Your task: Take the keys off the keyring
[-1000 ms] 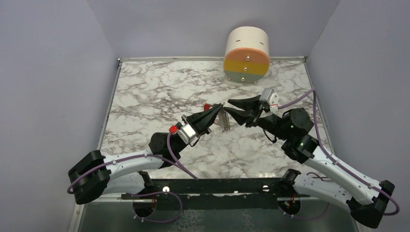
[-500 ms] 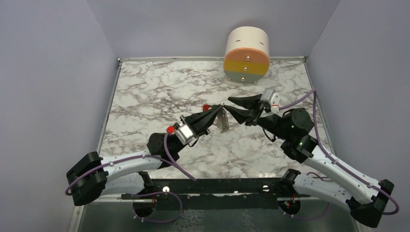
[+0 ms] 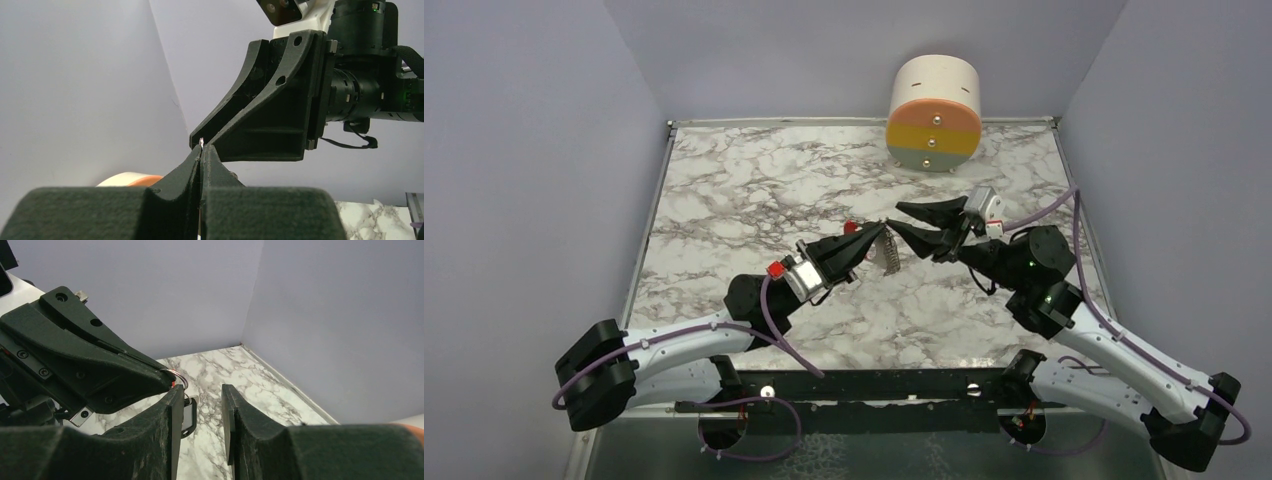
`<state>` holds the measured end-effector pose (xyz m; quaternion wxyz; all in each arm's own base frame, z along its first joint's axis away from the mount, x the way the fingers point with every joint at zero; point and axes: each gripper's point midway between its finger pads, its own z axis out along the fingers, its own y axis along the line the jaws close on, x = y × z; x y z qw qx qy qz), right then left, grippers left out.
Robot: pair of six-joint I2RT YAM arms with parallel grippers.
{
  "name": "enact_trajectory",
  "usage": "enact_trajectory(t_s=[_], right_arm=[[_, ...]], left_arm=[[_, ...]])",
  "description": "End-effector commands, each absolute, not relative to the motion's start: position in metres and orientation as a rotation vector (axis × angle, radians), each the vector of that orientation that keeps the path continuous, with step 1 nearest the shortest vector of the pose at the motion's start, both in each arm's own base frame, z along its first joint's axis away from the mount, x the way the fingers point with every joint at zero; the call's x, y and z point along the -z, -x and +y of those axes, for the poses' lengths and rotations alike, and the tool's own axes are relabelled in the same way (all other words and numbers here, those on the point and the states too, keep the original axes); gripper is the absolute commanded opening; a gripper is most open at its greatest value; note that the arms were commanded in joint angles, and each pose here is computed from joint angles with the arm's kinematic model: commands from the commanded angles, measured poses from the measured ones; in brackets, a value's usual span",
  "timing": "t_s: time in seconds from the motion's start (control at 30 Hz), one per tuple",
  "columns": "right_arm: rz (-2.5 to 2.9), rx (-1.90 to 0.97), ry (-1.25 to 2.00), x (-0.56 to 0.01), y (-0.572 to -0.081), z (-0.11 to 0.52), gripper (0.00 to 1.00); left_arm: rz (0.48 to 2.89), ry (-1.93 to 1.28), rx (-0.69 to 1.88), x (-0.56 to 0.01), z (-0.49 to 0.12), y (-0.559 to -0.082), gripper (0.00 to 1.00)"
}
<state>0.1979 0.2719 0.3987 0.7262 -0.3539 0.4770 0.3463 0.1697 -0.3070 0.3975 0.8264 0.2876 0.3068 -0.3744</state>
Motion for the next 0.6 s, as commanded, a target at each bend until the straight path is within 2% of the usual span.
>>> enact_trajectory(t_s=[0.0,0.27,0.47,0.57], right_arm=[[1.019,-0.746,0.781,-0.415,-0.19,0.262,0.34],[1.027,-0.673,0.74,-0.429,-0.184,0.235,0.42],[0.995,-0.689,0.896,-0.42,-0.168,0.246,0.47],[0.993,-0.695,0.969,-0.412,-0.163,0.252,0.53]], left_arm=[[0.622,-0.65,0.8,-0.405,-0.307,-0.161,0.0],[0.665,-0.715,0.696,-0.398,-0.302,-0.169,0.0],[0.669,-0.811,0.692,-0.396,-0.302,-0.167,0.0],[0.661,-0.85,0.729,-0.397,-0.3,-0.164,0.0]])
